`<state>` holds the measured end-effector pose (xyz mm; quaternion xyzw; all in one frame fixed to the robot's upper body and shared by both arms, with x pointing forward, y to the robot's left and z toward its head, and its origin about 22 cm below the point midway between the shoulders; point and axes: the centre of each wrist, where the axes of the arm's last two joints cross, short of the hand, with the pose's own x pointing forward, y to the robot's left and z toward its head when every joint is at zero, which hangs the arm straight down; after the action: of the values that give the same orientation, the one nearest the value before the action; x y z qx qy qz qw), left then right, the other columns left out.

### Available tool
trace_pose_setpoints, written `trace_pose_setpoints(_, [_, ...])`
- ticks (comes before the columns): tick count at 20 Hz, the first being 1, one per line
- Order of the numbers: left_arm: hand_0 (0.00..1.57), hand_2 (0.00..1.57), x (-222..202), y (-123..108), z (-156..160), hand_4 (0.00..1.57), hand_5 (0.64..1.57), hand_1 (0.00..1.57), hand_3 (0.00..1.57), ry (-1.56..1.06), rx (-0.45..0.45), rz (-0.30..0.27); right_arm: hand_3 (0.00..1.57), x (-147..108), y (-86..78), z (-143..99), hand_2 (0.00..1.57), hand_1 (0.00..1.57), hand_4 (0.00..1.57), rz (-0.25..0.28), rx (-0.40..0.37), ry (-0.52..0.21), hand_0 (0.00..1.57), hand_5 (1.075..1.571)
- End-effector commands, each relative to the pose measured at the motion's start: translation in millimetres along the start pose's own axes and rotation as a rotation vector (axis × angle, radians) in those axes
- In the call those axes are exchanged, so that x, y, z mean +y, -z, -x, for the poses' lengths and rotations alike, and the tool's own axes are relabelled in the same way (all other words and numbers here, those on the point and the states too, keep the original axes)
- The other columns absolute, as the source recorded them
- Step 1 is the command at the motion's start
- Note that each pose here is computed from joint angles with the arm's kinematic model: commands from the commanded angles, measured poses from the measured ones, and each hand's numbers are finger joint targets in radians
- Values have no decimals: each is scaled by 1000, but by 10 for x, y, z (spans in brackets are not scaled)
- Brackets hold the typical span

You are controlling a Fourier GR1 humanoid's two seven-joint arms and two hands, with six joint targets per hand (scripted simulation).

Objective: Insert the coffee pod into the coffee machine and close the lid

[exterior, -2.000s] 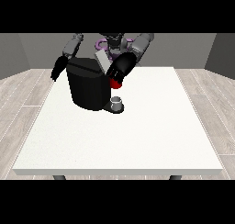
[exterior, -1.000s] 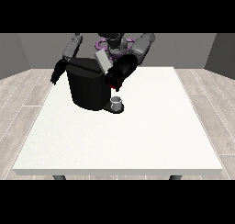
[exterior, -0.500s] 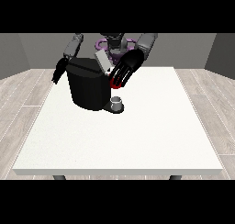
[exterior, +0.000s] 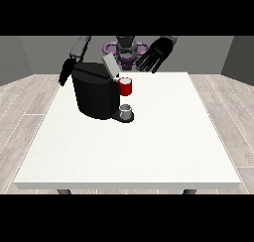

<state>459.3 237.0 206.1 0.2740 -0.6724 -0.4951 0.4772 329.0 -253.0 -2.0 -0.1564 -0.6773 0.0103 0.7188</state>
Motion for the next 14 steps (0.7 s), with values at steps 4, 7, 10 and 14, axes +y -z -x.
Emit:
trace_pose_setpoints(4, [0,0,-1230,-191,184,418,1571,0,0,-633,-34,-38,0,-105,-356,544,0,0,0,39,139,-22,0,1571])
trace_pose_setpoints(7, [0,0,-1633,-398,349,0,1571,0,0,-913,34,-108,0,-235,-435,640,0,0,0,70,171,-19,0,1571])
trace_pose_setpoints(10, [0,0,-2226,-787,473,394,1571,0,0,-996,144,-29,0,-302,-742,950,0,0,0,77,259,-20,0,1571])
trace_pose_setpoints(14, [0,0,-2511,-1188,681,372,1571,0,0,-1024,250,-5,0,-140,-726,726,0,0,0,-29,144,35,0,1571])
